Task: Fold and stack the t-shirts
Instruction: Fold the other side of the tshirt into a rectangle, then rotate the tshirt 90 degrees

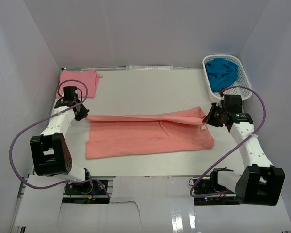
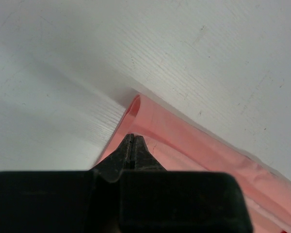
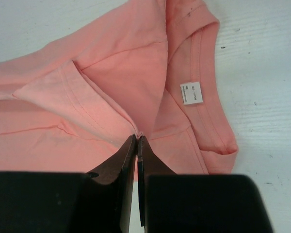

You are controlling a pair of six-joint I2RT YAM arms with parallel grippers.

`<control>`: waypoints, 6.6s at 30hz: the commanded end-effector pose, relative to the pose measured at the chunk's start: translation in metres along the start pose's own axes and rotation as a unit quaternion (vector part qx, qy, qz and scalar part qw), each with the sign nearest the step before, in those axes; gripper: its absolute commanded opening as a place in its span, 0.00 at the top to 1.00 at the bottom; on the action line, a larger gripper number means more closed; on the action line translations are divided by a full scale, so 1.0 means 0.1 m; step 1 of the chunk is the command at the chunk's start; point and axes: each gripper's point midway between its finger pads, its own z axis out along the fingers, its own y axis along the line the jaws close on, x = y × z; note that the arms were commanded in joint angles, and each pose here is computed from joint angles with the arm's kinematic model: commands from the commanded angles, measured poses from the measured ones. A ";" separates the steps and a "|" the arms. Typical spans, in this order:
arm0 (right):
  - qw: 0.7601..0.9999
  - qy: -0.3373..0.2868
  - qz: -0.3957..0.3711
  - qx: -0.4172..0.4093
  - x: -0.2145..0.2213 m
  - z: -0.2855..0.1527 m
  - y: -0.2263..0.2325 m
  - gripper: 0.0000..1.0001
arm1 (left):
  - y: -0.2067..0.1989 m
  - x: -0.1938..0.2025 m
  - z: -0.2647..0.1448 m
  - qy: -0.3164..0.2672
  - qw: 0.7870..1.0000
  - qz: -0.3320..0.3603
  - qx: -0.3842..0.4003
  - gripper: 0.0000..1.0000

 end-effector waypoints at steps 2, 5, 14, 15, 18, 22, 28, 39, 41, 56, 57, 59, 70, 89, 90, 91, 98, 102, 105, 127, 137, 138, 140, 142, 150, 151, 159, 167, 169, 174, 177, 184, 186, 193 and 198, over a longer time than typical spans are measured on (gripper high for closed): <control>0.999 -0.033 0.012 0.011 -0.05 -0.12 -0.03 0.92 | 0.05 -0.04 -0.11 -0.017 1.000 -0.010 0.000 1.00; 0.999 -0.025 0.023 0.017 0.05 -0.11 -0.08 0.92 | 0.07 0.00 -0.09 -0.012 1.000 -0.011 -0.004 1.00; 0.997 0.024 0.062 0.031 0.39 0.00 -0.18 0.92 | 0.14 0.21 0.02 0.023 1.000 -0.013 -0.012 1.00; 0.997 0.029 0.066 0.034 0.43 0.01 -0.20 0.91 | 0.15 0.23 0.03 0.026 0.999 -0.014 -0.014 1.00; 0.995 0.046 0.081 0.044 0.55 0.05 -0.25 0.85 | 0.17 0.26 0.01 0.028 0.999 -0.017 -0.016 0.99; 0.991 0.072 0.102 0.039 0.80 0.07 -0.27 0.79 | 0.19 0.38 -0.01 0.037 0.999 -0.030 -0.009 0.96; 0.991 0.066 0.116 0.011 0.90 0.05 -0.19 0.33 | 0.25 0.67 0.03 0.073 0.996 -0.047 -0.006 0.41; 0.991 0.013 0.031 -0.130 0.27 0.05 0.32 0.30 | 0.07 0.10 -0.38 -0.038 0.997 -0.047 0.039 0.34; 0.987 0.015 0.018 -0.161 0.19 0.10 0.42 0.29 | -0.05 0.09 -0.33 -0.020 0.997 -0.037 0.057 0.34; 0.956 0.068 0.003 -0.285 -0.15 0.72 0.81 0.27 | -2.00 0.83 -0.47 0.101 0.951 0.121 0.267 0.26; 0.955 0.071 0.003 -0.287 -0.15 0.74 0.81 0.27 | -2.09 0.86 -0.47 0.103 0.947 0.127 0.275 0.26; 0.954 0.075 0.005 -0.289 -0.18 0.81 0.82 0.30 | -2.30 0.95 -0.43 0.116 0.937 0.139 0.297 0.26; 0.946 0.139 -0.019 -0.291 0.28 1.22 1.01 0.37 | -3.03 1.46 -0.40 0.188 0.892 0.186 0.367 0.24; 0.955 0.138 -0.051 -0.258 0.22 1.38 1.02 0.36 | -3.24 1.93 -0.38 0.217 0.872 0.227 0.377 0.22; 0.955 0.137 -0.051 -0.257 0.20 1.38 1.02 0.36 | -3.24 1.93 -0.38 0.217 0.871 0.227 0.377 0.22; 0.956 0.137 -0.051 -0.256 0.20 1.39 1.02 0.37 | -3.23 1.95 -0.39 0.218 0.871 0.227 0.376 0.22; 0.955 0.161 -0.045 -0.246 0.37 1.46 0.96 0.43 | -3.21 2.00 -0.34 0.224 0.872 0.230 0.370 0.22; 0.953 0.172 -0.052 -0.242 0.52 1.46 0.95 0.43 | -3.21 2.02 -0.33 0.226 0.871 0.230 0.370 0.22; 0.952 0.176 -0.053 -0.245 0.58 1.45 0.96 0.45 | -3.21 2.01 -0.34 0.226 0.871 0.230 0.371 0.22; 0.952 0.162 -0.076 -0.246 0.54 1.08 1.12 0.92 | -3.18 2.00 -0.30 0.222 0.875 0.234 0.360 0.21; 0.943 0.175 -0.065 -0.274 0.90 0.73 1.28 0.92 | -3.17 2.02 -0.29 0.222 0.876 0.236 0.357 0.21; 0.943 0.179 -0.062 -0.275 0.94 0.72 1.29 0.92 | -3.16 2.03 -0.29 0.223 0.876 0.236 0.356 0.21; 0.941 0.186 -0.054 -0.278 1.07 0.66 1.30 0.92 | -3.16 2.03 -0.29 0.224 0.876 0.236 0.355 0.21; 0.939 0.186 -0.054 -0.283 1.13 0.60 1.33 0.92 | -3.16 2.02 -0.29 0.223 0.877 0.237 0.354 0.21; 0.932 0.205 -0.055 -0.293 1.44 0.46 1.44 0.92 | -3.17 2.04 -0.28 0.224 0.876 0.238 0.354 0.21; 0.933 0.207 -0.051 -0.291 1.46 0.47 1.44 0.92 | -3.17 2.04 -0.28 0.223 0.876 0.238 0.355 0.21; 0.934 0.242 -0.030 -0.261 1.81 0.64 1.24 0.60 | -3.21 2.01 -0.30 0.222 0.875 0.241 0.356 0.21; 0.940 0.195 -0.038 -0.278 1.56 0.45 1.35 0.47 | -3.36 1.76 -0.50 0.200 0.876 0.258 0.356 0.19; 0.960 0.159 -0.040 -0.226 1.38 0.43 1.23 0.48 | -3.45 1.71 -0.64 0.201 0.864 0.268 0.375 0.19; 0.987 0.105 -0.042 -0.115 1.15 0.39 0.86 0.52 | -3.43 1.80 -0.91 0.230 0.838 0.294 0.397 0.19; 0.991 0.100 -0.046 -0.079 1.11 0.35 0.75 0.58 | -3.07 1.64 -0.85 0.191 0.872 0.309 0.328 0.18; 0.992 0.107 -0.065 -0.008 1.21 0.27 0.42 0.92 | -1.53 1.15 -0.25 0.182 0.940 0.236 0.168 0.17; 0.991 0.115 -0.067 0.004 1.26 0.26 0.36 0.92 | -1.33 0.99 -0.27 0.152 0.949 0.238 0.142 0.19; 0.985 0.155 -0.061 0.035 1.51 0.31 0.18 0.92 | -0.80 0.58 -0.13 0.093 0.974 0.202 0.047 0.19; 0.978 0.170 -0.050 0.110 1.56 0.30 -0.06 0.92 | -0.78 0.65 0.08 0.116 0.973 0.196 0.031 0.20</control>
